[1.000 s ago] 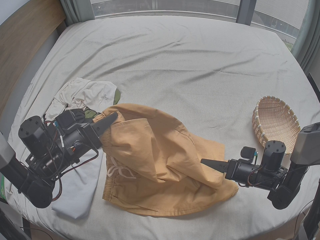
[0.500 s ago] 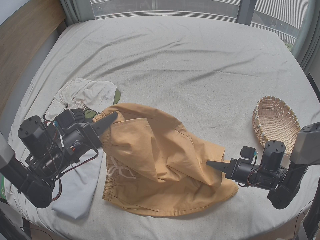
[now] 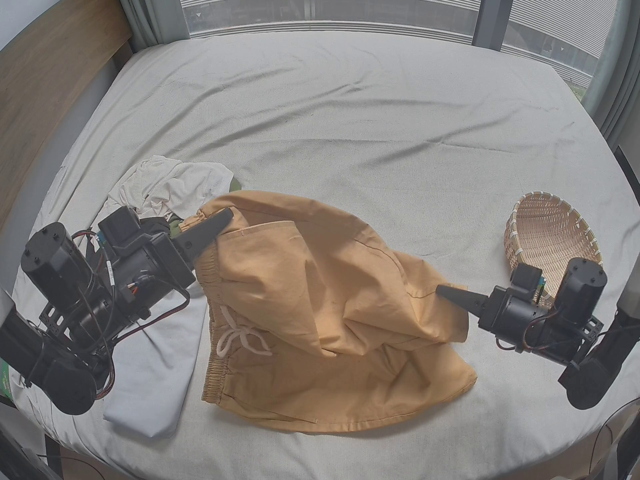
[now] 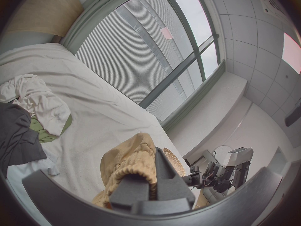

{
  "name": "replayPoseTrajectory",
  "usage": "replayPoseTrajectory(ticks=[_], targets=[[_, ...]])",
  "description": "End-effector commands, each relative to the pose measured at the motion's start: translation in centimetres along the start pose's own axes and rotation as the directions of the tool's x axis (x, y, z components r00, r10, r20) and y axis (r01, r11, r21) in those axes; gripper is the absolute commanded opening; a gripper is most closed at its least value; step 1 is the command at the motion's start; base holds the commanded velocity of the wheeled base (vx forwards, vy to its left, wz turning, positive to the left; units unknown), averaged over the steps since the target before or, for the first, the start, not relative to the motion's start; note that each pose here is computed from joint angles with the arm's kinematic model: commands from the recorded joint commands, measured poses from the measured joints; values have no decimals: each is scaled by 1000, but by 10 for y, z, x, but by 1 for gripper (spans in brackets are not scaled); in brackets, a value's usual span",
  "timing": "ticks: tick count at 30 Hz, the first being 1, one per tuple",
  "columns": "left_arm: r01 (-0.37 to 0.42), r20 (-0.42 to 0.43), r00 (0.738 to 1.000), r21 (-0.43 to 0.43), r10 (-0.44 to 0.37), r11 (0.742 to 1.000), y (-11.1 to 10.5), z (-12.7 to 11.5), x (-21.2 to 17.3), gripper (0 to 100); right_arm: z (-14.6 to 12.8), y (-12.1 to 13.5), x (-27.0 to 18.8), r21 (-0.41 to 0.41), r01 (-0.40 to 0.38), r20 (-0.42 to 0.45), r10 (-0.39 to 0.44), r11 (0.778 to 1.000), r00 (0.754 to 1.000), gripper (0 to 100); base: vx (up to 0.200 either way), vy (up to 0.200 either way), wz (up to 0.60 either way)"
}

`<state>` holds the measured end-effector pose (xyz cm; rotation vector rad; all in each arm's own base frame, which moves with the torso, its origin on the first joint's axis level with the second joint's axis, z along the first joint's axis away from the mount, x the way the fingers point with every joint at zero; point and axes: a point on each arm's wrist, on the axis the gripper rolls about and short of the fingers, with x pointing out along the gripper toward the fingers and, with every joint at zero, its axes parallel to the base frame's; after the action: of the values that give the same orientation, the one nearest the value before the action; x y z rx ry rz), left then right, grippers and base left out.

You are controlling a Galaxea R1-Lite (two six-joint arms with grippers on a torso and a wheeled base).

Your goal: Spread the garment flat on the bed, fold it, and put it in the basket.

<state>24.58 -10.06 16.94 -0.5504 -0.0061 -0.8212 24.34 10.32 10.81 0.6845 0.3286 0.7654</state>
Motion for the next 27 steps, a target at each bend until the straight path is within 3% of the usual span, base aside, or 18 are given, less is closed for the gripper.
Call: replayPoseTrajectory(ticks=[1,13,22,27], targets=[[66,13,998,8,-66,998,-13,12,-9,0,26,38,-23,-88,-104,113,114,991,987,0,0,0,0],[62,29,998,42,-63,997,-5,28,-23,0,48,68,-42,-173,-178,208,213,969,955,0,0,0,0],[78,56,995,24,-80,997,-10,36,-25,0,70,72,-55,-227,-153,298,218,962,929,0,0,0,0],[70,47,996,16,-70,997,-8,33,-26,0,74,69,-57,-230,-133,315,203,964,927,0,0,0,0]])
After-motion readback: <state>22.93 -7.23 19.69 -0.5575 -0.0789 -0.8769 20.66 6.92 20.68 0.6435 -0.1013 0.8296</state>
